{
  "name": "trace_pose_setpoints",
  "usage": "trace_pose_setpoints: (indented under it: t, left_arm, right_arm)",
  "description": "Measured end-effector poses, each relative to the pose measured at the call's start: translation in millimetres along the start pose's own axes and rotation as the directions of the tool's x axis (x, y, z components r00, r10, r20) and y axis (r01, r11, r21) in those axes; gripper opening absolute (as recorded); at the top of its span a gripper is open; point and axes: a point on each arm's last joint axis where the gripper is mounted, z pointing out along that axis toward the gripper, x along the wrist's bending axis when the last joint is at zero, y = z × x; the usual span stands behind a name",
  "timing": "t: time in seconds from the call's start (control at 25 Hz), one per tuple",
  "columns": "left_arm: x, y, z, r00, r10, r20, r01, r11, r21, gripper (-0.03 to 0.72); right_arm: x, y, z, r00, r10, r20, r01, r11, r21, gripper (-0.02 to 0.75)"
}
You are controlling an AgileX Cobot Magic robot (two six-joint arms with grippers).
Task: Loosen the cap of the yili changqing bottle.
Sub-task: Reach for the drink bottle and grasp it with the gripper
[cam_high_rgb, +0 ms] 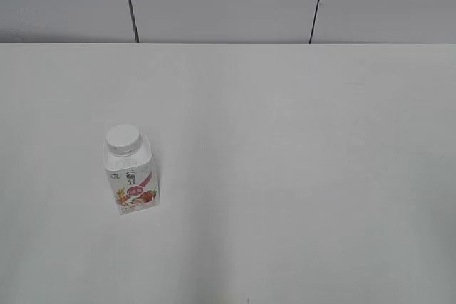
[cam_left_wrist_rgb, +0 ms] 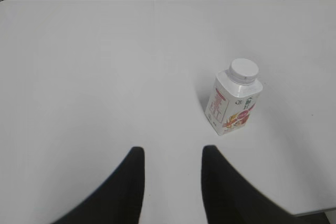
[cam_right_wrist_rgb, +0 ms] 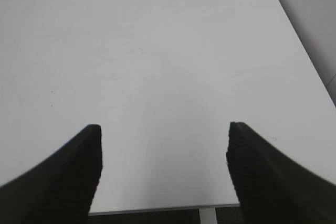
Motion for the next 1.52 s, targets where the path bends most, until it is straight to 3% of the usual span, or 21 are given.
trace_pose_setpoints:
  t: [0.68, 0.76, 1.0, 1.16, 1.32, 1.52]
  left_arm:
    - [0.0, 0.0, 0.0, 1.0, 0.0, 0.0, 0.0, 1.0, 0.0, 0.241]
    - [0.1, 0.0, 0.0, 1.0, 0.001, -0.001, -0.001, 1.0, 0.0, 0.271]
    - [0.1, 1.4, -0.7, 1.0, 0.001, -0.002, -0.001, 1.0, -0.012, 0.465]
    - [1.0, 16.4, -4.3, 1.0, 0.006, -0.015, -0.008, 0.986, -0.165, 0.488]
    - [5.4, 31.5, 2.7, 0.997, 0.026, -0.066, -0.048, 0.931, -0.361, 0.491]
    - [10.6, 22.5, 46.9, 0.995, 0.046, -0.094, -0.078, 0.922, -0.379, 0.491]
  right_arm:
    - [0.0, 0.0, 0.0, 1.0, 0.0, 0.0, 0.0, 1.0, 0.0, 0.585]
    - [0.0, 0.0, 0.0, 1.0, 0.0, 0.0, 0.0, 1.0, 0.0, 0.585]
    - [0.0, 0.0, 0.0, 1.0, 0.0, 0.0, 0.0, 1.0, 0.0, 0.585]
    - [0.0, 0.0, 0.0, 1.0, 0.0, 0.0, 0.0, 1.0, 0.0, 0.585]
    - [0.0, 0.0, 0.0, 1.0, 0.0, 0.0, 0.0, 1.0, 0.0, 0.585]
    - [0.0, 0.0, 0.0, 1.0, 0.0, 0.0, 0.0, 1.0, 0.0, 0.585]
